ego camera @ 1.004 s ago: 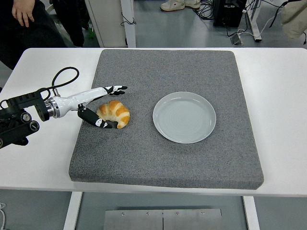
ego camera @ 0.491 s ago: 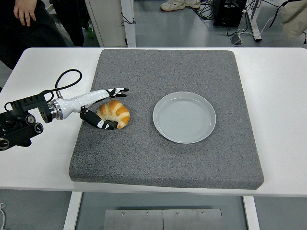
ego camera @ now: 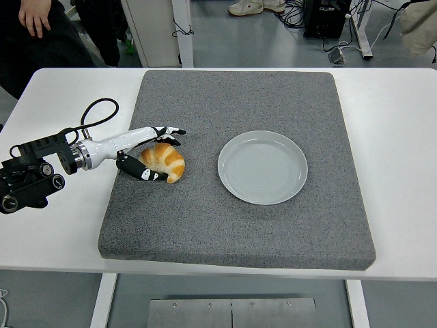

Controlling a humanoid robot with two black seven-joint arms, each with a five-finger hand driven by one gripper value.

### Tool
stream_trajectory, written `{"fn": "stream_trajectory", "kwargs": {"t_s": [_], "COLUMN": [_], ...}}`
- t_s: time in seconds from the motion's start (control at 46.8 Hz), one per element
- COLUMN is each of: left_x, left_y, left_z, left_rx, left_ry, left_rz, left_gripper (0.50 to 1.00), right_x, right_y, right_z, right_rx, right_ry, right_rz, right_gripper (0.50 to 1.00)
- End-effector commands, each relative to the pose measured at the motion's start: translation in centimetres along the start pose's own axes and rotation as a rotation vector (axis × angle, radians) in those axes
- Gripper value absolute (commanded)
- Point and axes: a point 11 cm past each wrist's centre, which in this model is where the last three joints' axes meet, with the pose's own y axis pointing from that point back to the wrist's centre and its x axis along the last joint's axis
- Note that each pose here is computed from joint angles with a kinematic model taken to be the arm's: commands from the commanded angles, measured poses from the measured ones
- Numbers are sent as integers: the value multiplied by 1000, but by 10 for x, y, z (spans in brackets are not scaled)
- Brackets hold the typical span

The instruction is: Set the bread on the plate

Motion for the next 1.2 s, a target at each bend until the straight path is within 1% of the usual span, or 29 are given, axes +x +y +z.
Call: {"fn": "stream_trajectory", "kwargs": {"t_s": [0.0, 0.107, 0.171, 0.235, 0.278, 0.363, 0.449, 0.662, 0.748, 0.833, 1.026, 1.175], "left_x": [1, 1, 0, 1, 2, 8, 20, 44, 55, 74, 133, 171], "left_y": [0, 0, 0, 0, 0, 0, -1, -4, -3, -3, 4, 8], "left_z": [-1, -1, -1, -1, -1, 1, 2, 13, 14, 18, 29, 52], "left_rx": [2, 3, 4, 3, 3, 1, 3, -27, -22, -20, 7, -20], "left_ry": [-2, -2, -1, -2, -3, -13, -33, -72, -84, -106, -201, -261], "left_rz": [1, 2, 1, 2, 3, 11, 36, 68, 90, 122, 226, 282], "left_gripper": [702, 624, 566, 536, 500, 500, 500, 500, 500, 500, 500, 500], "right_x": [0, 0, 0, 0, 0, 0, 0, 0, 0, 0, 0, 0], "right_y": [0, 1, 1, 1, 1, 1, 1, 1, 1, 1, 1, 0], "right_z": [1, 2, 2, 2, 2, 2, 2, 2, 2, 2, 2, 1], "right_rx": [-1, -3, -3, -3, -3, -3, -3, -3, -3, -3, -3, -1], "right_ry": [0, 0, 0, 0, 0, 0, 0, 0, 0, 0, 0, 0], "right_rz": [0, 2, 0, 2, 2, 0, 2, 0, 2, 2, 0, 0], "right_gripper": [1000, 1000, 1000, 1000, 1000, 1000, 1000, 1000, 1000, 1000, 1000, 1000]}}
